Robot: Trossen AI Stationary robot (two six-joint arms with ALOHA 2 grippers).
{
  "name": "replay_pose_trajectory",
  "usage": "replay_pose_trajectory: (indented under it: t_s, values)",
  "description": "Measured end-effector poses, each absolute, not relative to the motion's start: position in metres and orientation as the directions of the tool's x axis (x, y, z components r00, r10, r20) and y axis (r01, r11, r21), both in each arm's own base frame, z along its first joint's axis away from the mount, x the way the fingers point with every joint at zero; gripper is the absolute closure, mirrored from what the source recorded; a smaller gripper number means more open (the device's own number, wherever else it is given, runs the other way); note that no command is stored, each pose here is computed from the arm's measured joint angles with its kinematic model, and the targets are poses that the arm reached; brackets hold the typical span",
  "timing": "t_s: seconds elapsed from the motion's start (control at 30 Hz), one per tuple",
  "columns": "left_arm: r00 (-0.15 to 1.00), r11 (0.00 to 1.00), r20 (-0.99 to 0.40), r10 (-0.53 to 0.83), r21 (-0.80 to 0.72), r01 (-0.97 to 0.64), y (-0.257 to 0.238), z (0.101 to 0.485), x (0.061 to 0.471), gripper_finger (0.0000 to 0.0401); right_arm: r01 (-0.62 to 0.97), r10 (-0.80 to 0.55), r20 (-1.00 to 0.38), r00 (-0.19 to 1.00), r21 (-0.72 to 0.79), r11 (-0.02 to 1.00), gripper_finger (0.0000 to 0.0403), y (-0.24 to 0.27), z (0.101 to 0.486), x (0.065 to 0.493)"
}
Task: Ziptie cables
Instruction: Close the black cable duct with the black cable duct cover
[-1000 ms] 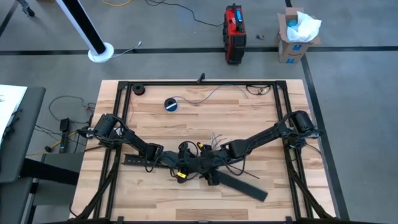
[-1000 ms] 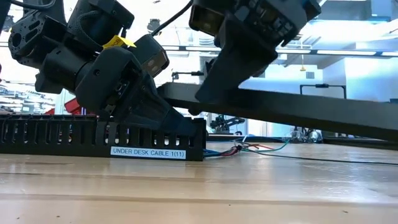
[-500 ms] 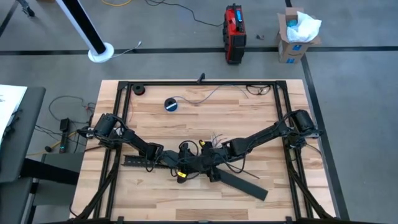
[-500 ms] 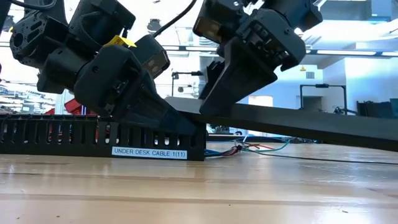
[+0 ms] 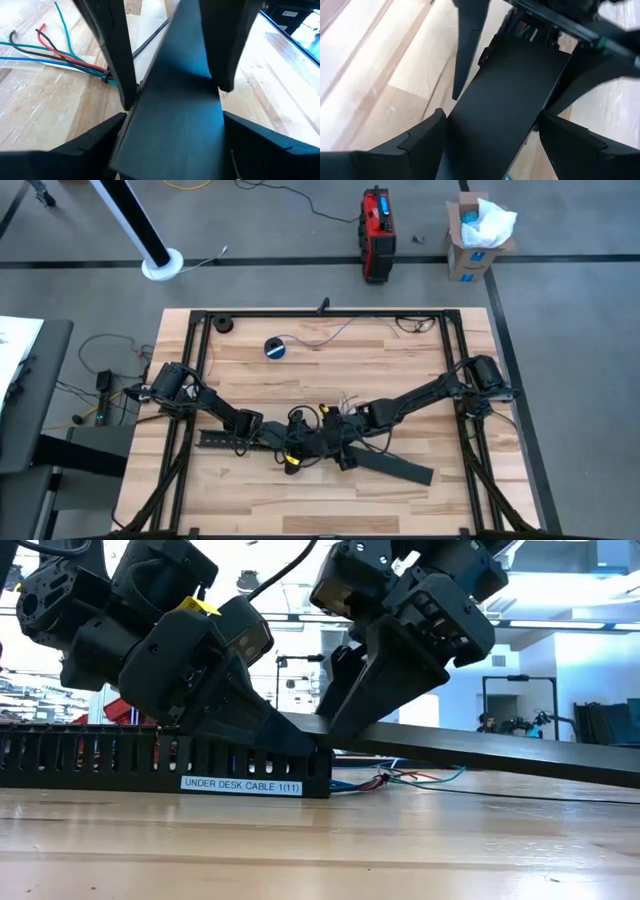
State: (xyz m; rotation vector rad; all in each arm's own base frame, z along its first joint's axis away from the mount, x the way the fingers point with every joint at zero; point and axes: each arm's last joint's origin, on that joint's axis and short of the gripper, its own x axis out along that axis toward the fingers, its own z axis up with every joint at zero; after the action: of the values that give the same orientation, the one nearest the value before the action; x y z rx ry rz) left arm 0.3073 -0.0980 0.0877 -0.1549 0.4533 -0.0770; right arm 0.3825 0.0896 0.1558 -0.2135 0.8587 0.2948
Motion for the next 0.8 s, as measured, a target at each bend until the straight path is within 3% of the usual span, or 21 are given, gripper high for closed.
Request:
replay_pose_trajectory:
  t_s: [0.2, 0.5, 0.8]
  values:
    - [0.895, 0.985, -0.43, -0.116, -0.168, 0.047, -0.0984, 0.0877, 0.3072, 0.0104, -0.425, 0.192, -0.766, 0.614, -0.117, 0.897, 0.0106, 0.0858, 0.1561, 0.3836]
    - [0.897, 0.987, -0.43, -0.103, -0.158, 0.038, -0.0985, 0.0876, 0.3071, 0.0104, -0.413, 0.194, -0.766, 0.612, -0.101, 0.905, 0.0102, 0.0852, 0.156, 0.3836]
    - [0.898, 0.988, -0.43, -0.094, -0.152, 0.031, -0.0982, 0.0876, 0.3071, 0.0104, -0.462, 0.184, -0.802, 0.568, -0.126, 0.878, 0.0044, 0.0846, 0.153, 0.3795]
